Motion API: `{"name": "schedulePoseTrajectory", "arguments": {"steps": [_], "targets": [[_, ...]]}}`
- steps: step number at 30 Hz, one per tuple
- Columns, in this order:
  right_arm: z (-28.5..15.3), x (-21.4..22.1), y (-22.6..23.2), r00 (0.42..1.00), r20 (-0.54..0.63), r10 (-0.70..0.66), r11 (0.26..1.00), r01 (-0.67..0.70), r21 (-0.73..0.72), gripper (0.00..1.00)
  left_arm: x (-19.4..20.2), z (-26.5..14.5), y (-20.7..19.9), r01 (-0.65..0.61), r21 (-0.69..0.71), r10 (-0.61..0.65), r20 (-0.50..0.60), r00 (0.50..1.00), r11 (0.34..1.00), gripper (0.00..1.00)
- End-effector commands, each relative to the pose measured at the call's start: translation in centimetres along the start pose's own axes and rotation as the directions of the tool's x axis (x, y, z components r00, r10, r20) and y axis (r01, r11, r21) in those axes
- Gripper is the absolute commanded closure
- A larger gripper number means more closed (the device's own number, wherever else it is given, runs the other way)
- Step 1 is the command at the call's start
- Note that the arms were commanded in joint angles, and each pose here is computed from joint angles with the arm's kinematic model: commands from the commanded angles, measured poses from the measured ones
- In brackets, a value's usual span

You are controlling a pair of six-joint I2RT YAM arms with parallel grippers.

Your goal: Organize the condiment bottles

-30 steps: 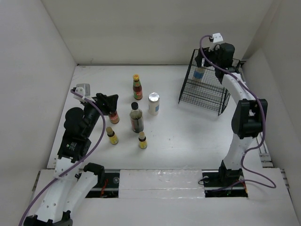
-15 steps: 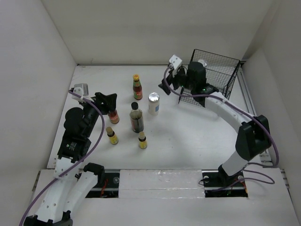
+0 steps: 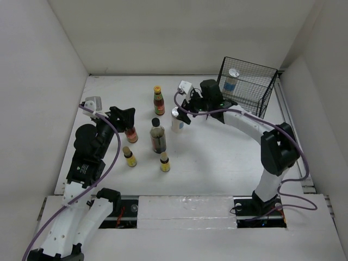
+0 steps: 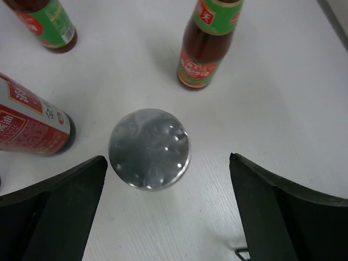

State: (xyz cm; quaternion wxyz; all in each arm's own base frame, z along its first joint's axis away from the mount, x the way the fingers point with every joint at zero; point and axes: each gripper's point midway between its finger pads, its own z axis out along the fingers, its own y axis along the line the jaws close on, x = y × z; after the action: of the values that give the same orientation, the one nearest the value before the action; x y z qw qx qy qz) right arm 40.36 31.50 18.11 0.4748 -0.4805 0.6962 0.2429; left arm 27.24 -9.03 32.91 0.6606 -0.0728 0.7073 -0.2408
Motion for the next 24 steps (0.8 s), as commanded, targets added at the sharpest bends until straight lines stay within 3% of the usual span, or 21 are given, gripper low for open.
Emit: {"name": "schedulePoseTrajectory", "arguments": {"steps": [1, 5, 9, 10, 12, 17, 18, 21, 24], "targets": [[1.4, -0.9, 1.8, 0.999, 0.011, -0.044, 0.995, 0.045, -0.088, 0.00, -1.1, 0.1, -0.2, 0.008, 0.005, -0.008, 0.037, 0.999, 1.000, 0.37], [2.7, -1.1, 1.9, 0.998, 0.027, -0.050, 0.992, 0.053, -0.110, 0.02, -1.2, 0.1, -0.5, 0.007, 0.020, -0.008, 0.040, 0.999, 1.000, 0.37], [3.2, -2.4, 1.5, 0.995, 0.085, -0.050, 0.994, 0.058, -0.095, 0.23, -0.9, 0.3, -0.6, 0.007, 0.025, -0.008, 0.027, 1.000, 1.000, 0.37], [3.3, -2.0, 1.3, 0.996, 0.080, -0.042, 0.996, 0.049, -0.081, 0.38, -0.9, 0.3, -0.6, 0.007, 0.025, -0.008, 0.027, 1.000, 1.000, 0.37], [3.1, -2.8, 1.2, 0.993, 0.108, -0.037, 0.997, 0.044, -0.070, 0.51, -0.9, 0.3, -0.6, -0.002, 0.025, 0.001, 0.027, 1.000, 1.000, 0.37], [-0.9, -7.3, -0.7, 0.972, 0.226, -0.071, 0.997, 0.065, 0.035, 0.53, -0.7, 0.5, -0.9, -0.003, 0.043, 0.002, 0.018, 1.000, 0.999, 0.37], [-3.0, -10.5, -0.8, 0.948, 0.298, -0.108, 0.993, 0.092, 0.069, 0.53, -0.7, 0.5, -0.9, -0.003, 0.043, 0.002, 0.018, 1.000, 0.999, 0.37], [-8.7, -14.1, -3.9, 0.919, 0.355, -0.172, 0.968, 0.090, 0.235, 0.53, -0.9, 0.3, -1.0, -0.003, 0.047, 0.002, 0.026, 1.000, 0.999, 0.37], [-15.8, -15.5, -8.7, 0.910, 0.366, -0.196, 0.889, 0.007, 0.458, 0.55, -0.9, 0.3, -1.0, -0.003, 0.047, 0.002, 0.026, 1.000, 0.999, 0.37]]}}
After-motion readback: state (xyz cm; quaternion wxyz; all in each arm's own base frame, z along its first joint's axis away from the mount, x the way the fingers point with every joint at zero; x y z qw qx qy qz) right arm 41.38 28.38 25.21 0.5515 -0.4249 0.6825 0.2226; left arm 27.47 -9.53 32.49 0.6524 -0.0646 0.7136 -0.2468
